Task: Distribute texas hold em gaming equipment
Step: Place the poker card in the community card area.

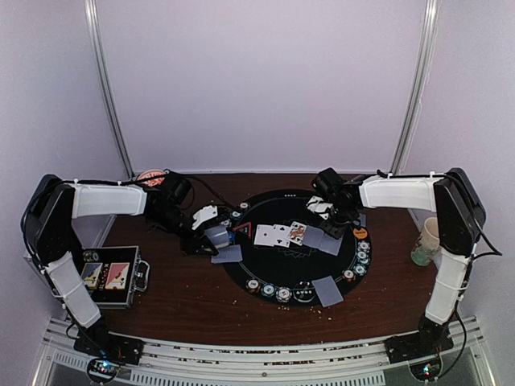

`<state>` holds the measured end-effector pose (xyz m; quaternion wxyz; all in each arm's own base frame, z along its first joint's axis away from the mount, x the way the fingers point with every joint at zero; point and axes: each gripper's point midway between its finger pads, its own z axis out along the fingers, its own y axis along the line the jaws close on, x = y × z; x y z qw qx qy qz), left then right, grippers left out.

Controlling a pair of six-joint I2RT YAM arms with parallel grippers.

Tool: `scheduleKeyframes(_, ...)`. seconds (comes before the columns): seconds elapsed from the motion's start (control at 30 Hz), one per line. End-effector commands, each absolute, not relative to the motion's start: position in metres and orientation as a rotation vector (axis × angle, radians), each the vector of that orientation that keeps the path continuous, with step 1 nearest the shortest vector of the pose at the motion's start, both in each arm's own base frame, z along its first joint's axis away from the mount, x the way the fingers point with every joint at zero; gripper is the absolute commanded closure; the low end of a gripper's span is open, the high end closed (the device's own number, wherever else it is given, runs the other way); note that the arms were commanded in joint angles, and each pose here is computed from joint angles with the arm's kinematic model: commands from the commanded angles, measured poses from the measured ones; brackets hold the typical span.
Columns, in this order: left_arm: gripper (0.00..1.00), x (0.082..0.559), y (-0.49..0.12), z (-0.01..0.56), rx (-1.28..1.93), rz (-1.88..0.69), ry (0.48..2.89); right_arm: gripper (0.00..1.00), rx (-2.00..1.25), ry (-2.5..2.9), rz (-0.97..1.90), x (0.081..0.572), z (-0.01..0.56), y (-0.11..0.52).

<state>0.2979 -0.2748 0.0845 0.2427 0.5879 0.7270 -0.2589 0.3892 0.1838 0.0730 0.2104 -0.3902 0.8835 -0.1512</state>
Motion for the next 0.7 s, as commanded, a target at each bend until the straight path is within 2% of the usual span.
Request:
scheduleKeyframes(0.0, 0.52, 0.301, -0.28, 0.094, 1.61, -0.716, 1.934, 0.8, -1.069, 2.425, -0.465, 0.397, 0.076, 0.18)
scheduleKeyframes(0.37, 0.52, 0.3, -0.28, 0.095, 1.61, -0.716, 1.932, 0.7, -1.028, 2.393, -0.468, 0.4, 0.092, 0.18)
scheduleKeyframes(0.43, 0.52, 0.301, -0.28, 0.095, 1.61, -0.714, 1.933, 0.6, -1.024, 2.397, -0.45, 0.393, 0.098, 0.186)
scheduleKeyframes(0.57, 0.52, 0.301, -0.28, 0.094, 1.611, -0.715, 1.933, 0.27, -1.064, 2.398, -0.447, 0.364, 0.1, 0.206)
scheduleKeyframes(0.67, 0.52, 0.301, -0.28, 0.095, 1.608, -0.715, 1.935, 0.2, -1.083, 2.416, -0.495, 0.347, 0.094, 0.21)
